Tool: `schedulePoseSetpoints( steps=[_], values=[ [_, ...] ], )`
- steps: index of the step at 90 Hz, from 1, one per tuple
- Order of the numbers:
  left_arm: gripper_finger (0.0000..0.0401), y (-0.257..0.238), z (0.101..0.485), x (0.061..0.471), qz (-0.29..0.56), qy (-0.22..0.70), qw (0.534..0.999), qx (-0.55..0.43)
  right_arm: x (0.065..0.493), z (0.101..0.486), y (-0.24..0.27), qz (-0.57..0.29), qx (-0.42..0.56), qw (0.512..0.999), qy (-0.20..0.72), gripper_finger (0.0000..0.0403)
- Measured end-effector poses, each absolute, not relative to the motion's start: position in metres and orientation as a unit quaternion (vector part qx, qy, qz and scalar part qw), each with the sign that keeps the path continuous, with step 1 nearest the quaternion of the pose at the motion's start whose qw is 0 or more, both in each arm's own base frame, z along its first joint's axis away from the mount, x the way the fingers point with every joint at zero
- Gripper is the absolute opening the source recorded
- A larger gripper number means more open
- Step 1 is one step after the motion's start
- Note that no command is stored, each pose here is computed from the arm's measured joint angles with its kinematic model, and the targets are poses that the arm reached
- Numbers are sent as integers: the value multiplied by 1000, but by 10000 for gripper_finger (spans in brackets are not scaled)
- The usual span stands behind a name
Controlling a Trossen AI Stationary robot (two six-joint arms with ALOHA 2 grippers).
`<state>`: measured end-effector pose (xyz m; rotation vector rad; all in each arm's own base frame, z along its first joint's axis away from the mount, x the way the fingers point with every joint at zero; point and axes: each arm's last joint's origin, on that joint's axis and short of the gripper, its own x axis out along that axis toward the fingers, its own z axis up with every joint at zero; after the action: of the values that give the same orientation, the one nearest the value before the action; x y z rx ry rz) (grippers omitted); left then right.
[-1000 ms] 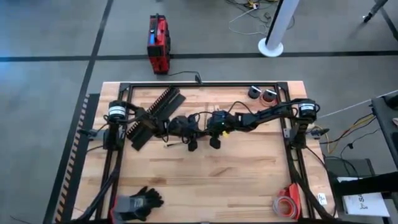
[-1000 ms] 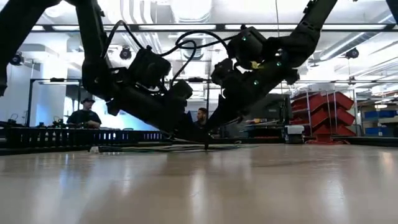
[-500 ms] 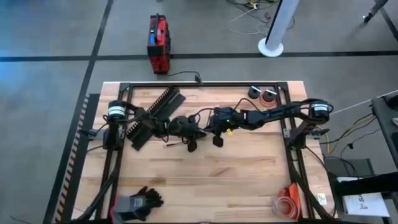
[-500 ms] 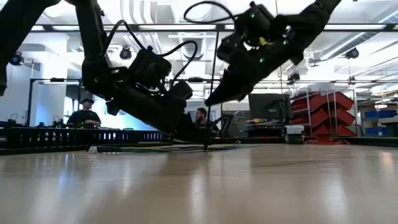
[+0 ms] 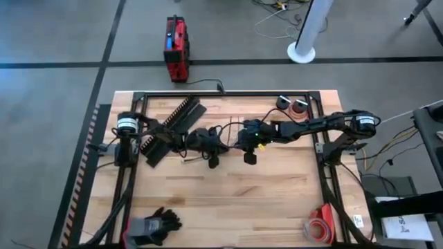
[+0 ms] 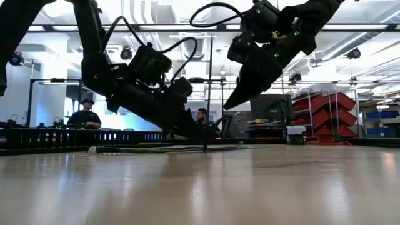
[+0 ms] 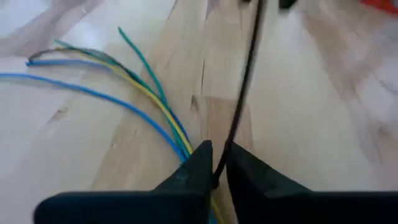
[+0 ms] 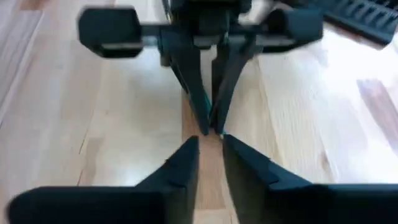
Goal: Ziptie cables
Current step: Wrap the cable wires together using a black zip tie, then put the ziptied cable wires in a black cable duct
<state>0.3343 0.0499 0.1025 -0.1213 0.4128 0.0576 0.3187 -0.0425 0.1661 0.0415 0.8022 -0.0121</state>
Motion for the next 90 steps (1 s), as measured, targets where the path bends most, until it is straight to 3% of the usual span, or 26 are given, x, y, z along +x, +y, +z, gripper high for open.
schedulePoseSetpoints(
  steps=[18, 40, 63, 77, 90],
  values=[
    [93, 49, 132, 325, 26, 222, 974, -45, 318, 165, -42, 1, 1, 919, 394, 131],
    [120, 45, 176, 297, 15, 272, 962, -4, 327, 150, -47, -24, -53, 920, 388, 144],
    [113, 48, 217, 274, 118, 241, 962, 43, 336, 117, -53, -41, -34, 903, 427, 138],
    [100, 48, 236, 264, 137, 210, 966, 68, 346, 120, -56, -50, -81, 901, 424, 139],
    [87, 48, 241, 256, 161, 220, 959, 76, 351, 127, -57, -58, -66, 906, 414, 134]
  ],
)
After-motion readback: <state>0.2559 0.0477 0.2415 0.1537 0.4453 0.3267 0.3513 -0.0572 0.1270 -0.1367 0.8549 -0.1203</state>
